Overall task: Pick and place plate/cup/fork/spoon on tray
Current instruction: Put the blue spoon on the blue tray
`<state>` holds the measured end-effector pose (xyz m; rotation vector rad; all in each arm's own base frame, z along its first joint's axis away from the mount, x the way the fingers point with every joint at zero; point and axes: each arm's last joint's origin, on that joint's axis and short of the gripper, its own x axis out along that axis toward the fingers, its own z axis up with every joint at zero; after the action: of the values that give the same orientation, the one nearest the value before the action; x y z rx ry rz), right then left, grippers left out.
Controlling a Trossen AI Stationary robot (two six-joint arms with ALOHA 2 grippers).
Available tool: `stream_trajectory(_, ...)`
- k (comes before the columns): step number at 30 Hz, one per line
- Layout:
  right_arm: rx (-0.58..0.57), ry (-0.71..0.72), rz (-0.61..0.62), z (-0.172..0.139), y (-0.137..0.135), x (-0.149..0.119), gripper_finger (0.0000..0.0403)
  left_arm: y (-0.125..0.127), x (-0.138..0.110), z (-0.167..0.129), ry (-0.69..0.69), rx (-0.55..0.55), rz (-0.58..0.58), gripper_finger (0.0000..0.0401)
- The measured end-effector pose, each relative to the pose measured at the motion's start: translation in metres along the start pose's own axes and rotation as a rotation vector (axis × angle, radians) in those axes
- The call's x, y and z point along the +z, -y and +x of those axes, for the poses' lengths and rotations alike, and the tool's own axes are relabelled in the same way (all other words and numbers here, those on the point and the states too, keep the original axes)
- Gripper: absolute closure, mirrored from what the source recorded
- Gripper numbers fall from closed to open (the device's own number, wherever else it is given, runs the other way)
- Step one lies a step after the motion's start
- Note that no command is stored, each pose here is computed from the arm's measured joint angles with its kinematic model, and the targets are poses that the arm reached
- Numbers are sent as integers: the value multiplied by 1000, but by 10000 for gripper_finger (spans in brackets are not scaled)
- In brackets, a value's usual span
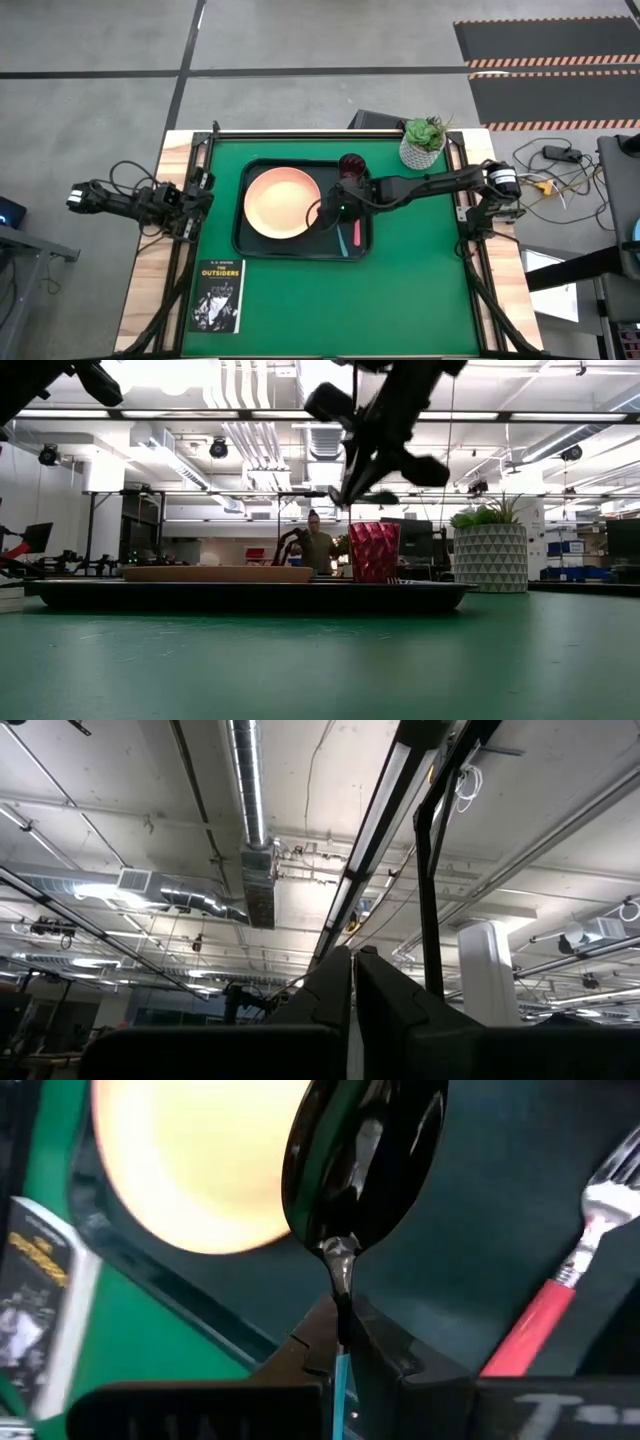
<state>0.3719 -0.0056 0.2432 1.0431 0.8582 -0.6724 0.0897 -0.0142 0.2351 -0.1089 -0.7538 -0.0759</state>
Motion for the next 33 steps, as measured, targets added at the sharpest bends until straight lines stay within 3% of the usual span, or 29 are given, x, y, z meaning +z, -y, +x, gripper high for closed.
stream_trajectory(6,-68,-9,71,-10,1,11,394,0,1,0,9,0,-1,401)
stream_trajectory(12,-105,-169,215,11,9,14,394,0,1,0,10,0,-1,401)
stream_trajectory(15,-143,-208,231,25,13,15,394,0,1,0,11,0,0,401)
stream_trajectory(24,-215,-202,235,62,22,31,394,0,1,0,12,0,-1,401)
stream_trajectory(33,-260,-103,281,66,31,46,394,0,2,0,13,0,0,401)
